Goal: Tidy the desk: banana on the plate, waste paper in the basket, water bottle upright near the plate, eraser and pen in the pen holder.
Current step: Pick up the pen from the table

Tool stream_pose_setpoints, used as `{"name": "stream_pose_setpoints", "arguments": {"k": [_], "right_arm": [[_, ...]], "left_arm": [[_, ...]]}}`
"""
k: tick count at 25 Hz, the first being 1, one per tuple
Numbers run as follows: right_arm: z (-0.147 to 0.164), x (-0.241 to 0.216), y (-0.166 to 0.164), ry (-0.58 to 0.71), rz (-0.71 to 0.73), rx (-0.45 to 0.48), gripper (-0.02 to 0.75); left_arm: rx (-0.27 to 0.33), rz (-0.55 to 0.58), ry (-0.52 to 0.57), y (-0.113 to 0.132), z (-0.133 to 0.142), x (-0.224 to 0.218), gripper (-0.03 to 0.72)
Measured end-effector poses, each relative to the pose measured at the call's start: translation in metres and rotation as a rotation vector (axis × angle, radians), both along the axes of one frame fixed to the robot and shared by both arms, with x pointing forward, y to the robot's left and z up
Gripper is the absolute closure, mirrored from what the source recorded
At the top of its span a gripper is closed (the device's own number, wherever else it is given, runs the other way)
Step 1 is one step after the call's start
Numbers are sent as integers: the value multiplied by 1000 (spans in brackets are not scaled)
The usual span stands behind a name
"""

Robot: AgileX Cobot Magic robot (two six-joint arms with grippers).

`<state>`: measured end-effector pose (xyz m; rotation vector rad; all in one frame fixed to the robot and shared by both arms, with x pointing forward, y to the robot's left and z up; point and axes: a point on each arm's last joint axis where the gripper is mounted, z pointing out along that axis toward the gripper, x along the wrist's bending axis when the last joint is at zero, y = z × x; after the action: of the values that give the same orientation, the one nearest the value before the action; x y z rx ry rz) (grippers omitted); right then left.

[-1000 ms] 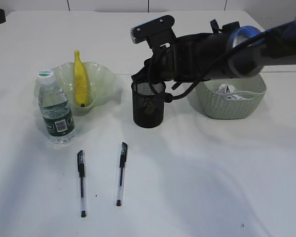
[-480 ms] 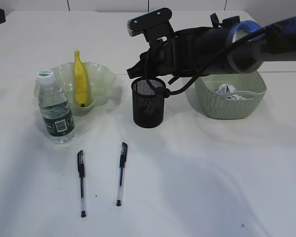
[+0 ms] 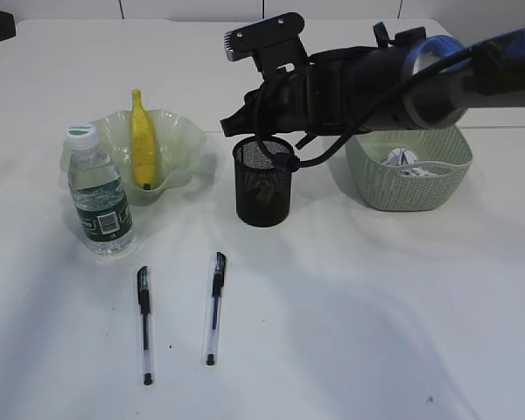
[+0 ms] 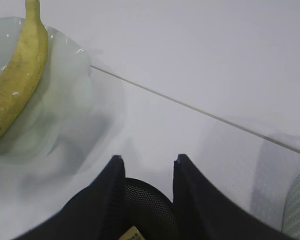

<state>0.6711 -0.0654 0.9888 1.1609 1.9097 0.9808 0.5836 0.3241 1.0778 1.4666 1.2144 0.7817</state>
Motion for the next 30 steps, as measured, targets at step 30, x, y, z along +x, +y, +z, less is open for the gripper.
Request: {"name": "stream_pose_setpoints", "arguments": {"k": [30], "right_arm": [[18,-3,-1,-42,20,-10,489]], "left_arm": [[-37,-103,-31,-9,4,-3,183]]}}
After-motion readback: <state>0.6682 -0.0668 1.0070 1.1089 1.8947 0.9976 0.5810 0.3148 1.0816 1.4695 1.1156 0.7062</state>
